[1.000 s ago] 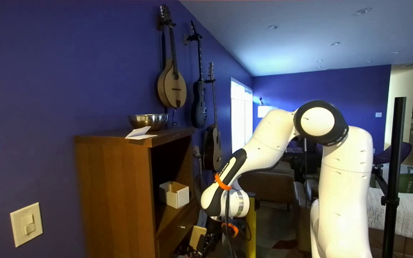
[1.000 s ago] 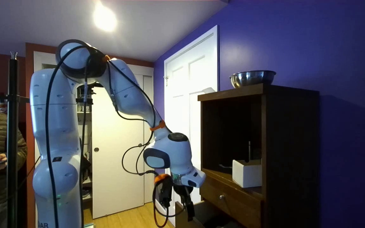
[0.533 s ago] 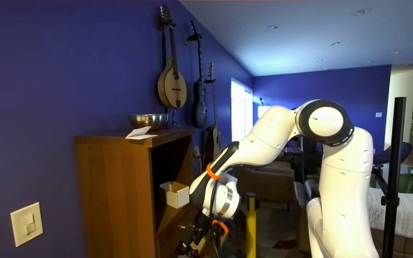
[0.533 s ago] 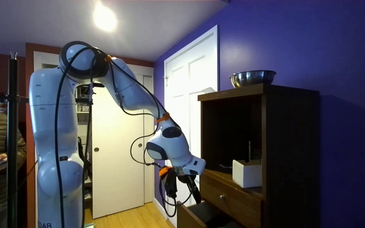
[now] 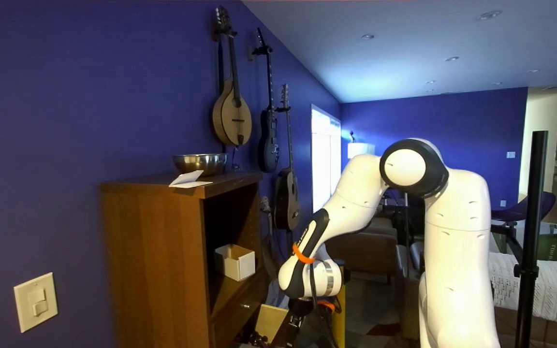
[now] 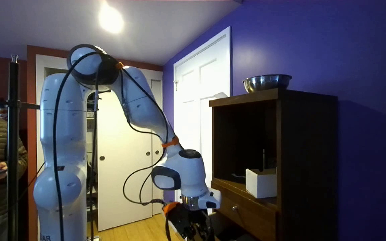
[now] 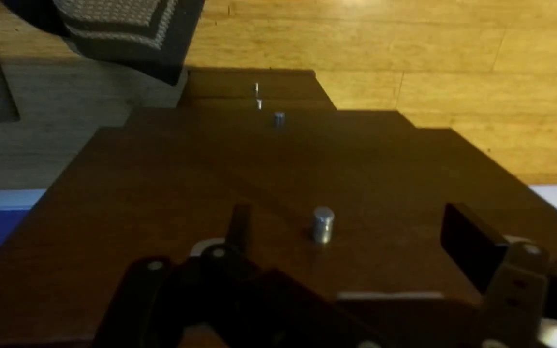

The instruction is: Close the second drawer from the top

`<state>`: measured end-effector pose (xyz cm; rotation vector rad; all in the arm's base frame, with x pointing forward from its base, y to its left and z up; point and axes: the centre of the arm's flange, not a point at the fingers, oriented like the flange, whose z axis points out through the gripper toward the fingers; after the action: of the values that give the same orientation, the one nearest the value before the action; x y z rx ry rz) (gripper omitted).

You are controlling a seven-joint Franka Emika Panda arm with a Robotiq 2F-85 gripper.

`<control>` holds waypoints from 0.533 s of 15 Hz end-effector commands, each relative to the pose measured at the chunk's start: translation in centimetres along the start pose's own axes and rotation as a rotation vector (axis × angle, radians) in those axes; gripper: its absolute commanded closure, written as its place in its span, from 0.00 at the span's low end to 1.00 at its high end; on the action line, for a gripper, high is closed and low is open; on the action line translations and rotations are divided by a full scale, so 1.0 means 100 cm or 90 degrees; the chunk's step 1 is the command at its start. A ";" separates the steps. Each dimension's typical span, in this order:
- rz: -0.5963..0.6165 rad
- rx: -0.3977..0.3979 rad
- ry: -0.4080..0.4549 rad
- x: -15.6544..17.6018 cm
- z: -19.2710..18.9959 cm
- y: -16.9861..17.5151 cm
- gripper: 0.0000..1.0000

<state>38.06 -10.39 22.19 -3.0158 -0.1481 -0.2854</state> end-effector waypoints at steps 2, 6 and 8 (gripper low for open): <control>-0.054 -0.002 -0.100 -0.006 0.007 -0.009 0.00; -0.011 -0.042 -0.050 0.002 0.031 -0.022 0.00; 0.033 -0.061 -0.015 0.007 0.037 -0.027 0.00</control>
<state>38.55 -8.37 20.00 -3.0826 -0.1945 -0.1766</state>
